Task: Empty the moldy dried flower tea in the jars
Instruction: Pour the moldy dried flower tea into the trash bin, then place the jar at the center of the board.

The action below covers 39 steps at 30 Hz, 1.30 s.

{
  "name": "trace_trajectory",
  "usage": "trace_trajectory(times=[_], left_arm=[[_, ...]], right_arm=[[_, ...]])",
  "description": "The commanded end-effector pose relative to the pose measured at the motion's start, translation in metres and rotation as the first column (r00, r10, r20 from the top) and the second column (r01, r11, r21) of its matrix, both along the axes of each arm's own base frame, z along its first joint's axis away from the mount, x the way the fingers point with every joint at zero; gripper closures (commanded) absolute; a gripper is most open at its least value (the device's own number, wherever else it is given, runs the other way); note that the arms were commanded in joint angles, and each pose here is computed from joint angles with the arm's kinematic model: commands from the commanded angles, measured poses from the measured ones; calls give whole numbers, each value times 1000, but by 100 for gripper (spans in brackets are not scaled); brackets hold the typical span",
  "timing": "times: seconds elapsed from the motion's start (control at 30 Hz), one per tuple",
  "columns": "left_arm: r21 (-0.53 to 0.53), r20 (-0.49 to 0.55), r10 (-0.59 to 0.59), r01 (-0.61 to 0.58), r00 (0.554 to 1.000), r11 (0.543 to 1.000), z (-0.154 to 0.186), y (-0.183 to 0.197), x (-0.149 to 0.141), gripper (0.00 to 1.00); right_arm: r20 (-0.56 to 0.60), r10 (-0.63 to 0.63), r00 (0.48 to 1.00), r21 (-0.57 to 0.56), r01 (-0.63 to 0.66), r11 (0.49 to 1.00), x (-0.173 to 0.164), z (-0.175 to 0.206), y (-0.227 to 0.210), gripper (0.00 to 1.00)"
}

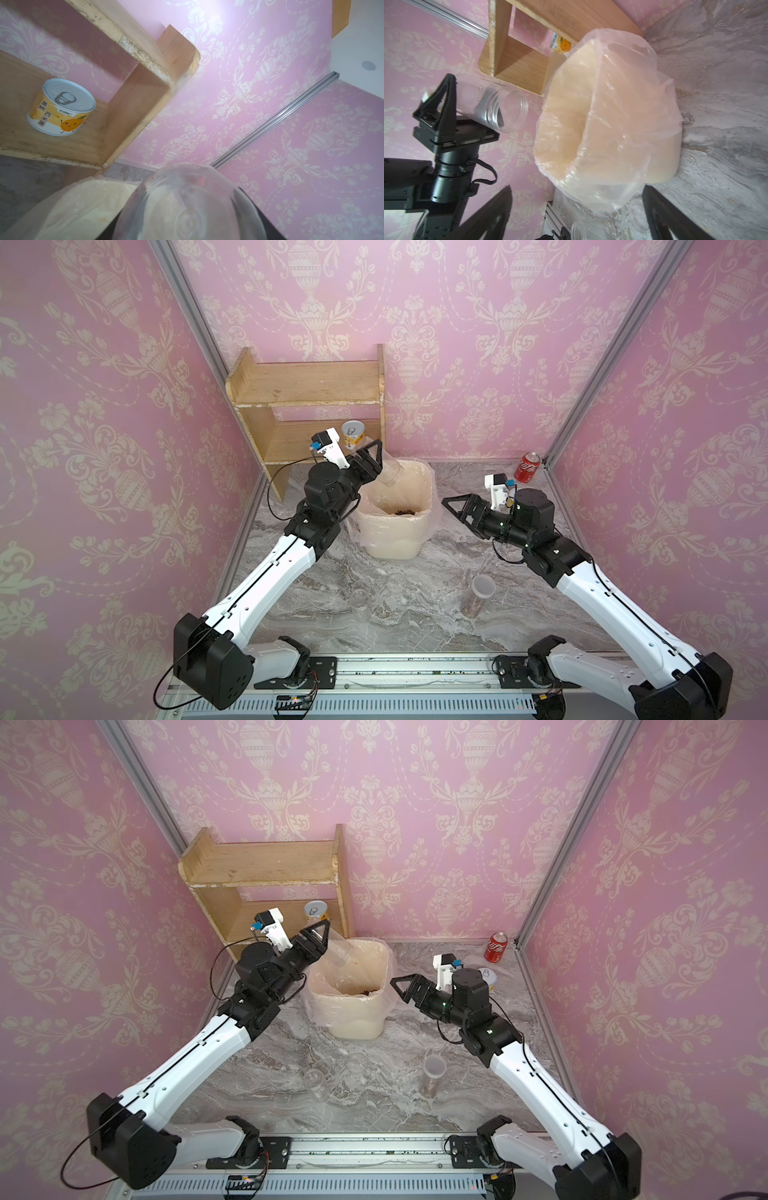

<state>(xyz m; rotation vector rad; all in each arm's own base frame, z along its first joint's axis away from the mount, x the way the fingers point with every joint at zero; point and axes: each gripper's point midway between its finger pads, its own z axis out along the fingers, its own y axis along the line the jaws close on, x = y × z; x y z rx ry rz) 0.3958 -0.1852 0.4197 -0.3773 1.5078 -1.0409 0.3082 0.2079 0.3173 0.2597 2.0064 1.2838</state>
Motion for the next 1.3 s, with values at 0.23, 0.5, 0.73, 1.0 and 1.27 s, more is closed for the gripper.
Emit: trace_trajectory(times=[0.23, 0.5, 0.73, 1.0, 1.27], left_arm=[[-457, 6, -153, 138, 988, 878, 23, -6, -10, 82], [-506, -22, -177, 141, 984, 851, 12, -9, -8, 83], [-535, -45, -195, 141, 980, 833, 0, -13, -3, 83], [-545, -47, -202, 144, 978, 826, -1, -13, -2, 83], [-551, -44, -204, 147, 978, 822, 0, -13, -3, 83]], right_arm=[[178, -6, 984, 194, -29, 981, 1, 96, 32, 0], [198, 11, 980, 253, -62, 965, 21, 120, 66, 0], [214, 37, 976, 274, -96, 957, 29, 127, 84, 0], [185, 71, 980, 293, -124, 948, 43, 119, 103, 0], [169, 88, 982, 303, -137, 943, 50, 113, 114, 2]])
